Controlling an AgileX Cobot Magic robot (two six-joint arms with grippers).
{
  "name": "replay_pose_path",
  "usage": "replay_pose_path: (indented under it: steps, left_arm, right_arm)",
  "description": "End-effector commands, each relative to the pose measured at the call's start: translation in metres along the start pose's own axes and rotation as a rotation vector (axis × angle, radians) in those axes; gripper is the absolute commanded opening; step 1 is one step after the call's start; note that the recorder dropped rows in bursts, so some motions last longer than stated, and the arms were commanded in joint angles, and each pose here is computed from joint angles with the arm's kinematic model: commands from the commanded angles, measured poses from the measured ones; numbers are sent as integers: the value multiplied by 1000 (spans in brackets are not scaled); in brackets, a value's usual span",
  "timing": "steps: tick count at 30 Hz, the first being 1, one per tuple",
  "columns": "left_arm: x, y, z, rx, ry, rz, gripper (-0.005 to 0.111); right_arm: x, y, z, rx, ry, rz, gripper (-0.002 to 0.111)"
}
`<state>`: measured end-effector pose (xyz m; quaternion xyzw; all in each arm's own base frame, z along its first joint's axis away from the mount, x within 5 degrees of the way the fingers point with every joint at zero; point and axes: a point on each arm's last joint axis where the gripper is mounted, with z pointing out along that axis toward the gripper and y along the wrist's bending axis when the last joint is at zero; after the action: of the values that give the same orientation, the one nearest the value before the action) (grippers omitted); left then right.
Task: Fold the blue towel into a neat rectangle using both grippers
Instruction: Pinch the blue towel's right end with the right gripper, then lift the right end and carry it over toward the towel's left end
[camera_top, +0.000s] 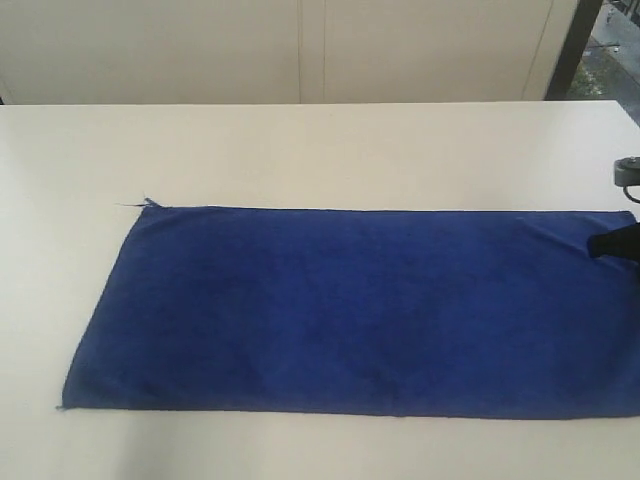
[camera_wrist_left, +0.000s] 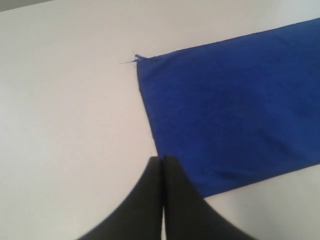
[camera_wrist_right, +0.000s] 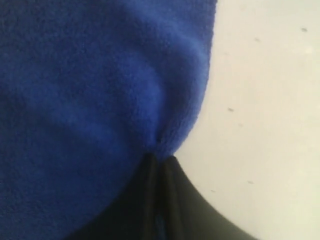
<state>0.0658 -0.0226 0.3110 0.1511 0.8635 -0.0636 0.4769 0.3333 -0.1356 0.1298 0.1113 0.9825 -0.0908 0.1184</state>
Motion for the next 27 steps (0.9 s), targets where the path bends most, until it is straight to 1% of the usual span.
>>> replay_pose_path:
  steps: [1,7,11,15,17,20,23,26,27]
  left_arm:
    - [2,-1,0,10,4,-13,0]
    - [2,-1,0,10,4,-13,0]
    - [2,-1,0,10,4,-13,0]
    - [2,-1,0,10,4,-13,0]
    - [2,-1,0,10,4,-13,0]
    - [2,-1,0,10,4,-13,0]
    - [2,-1,0,10,4,-13,0]
    - [2,-1,0,10,4,-13,0]
    - [2,-1,0,10,4,-13,0]
  right_arm:
    - [1,-22,-2,118,49,26,0]
    - [-6,-26,-20,130,-29,51,0]
    - [-12,-23,-53,132,-125,93,0]
    - [-14,-11,-96,113,-229,111,0]
    - [-14,0,-120,99,-290,108,0]
    - [-10,26,-161,62,-400,42,0]
    - [-2,59,-194,3,-477,-38,0]
    - [4,97,-219,-72,-521,-134,0]
    - [6,115,-228,-112,-541,-172,0]
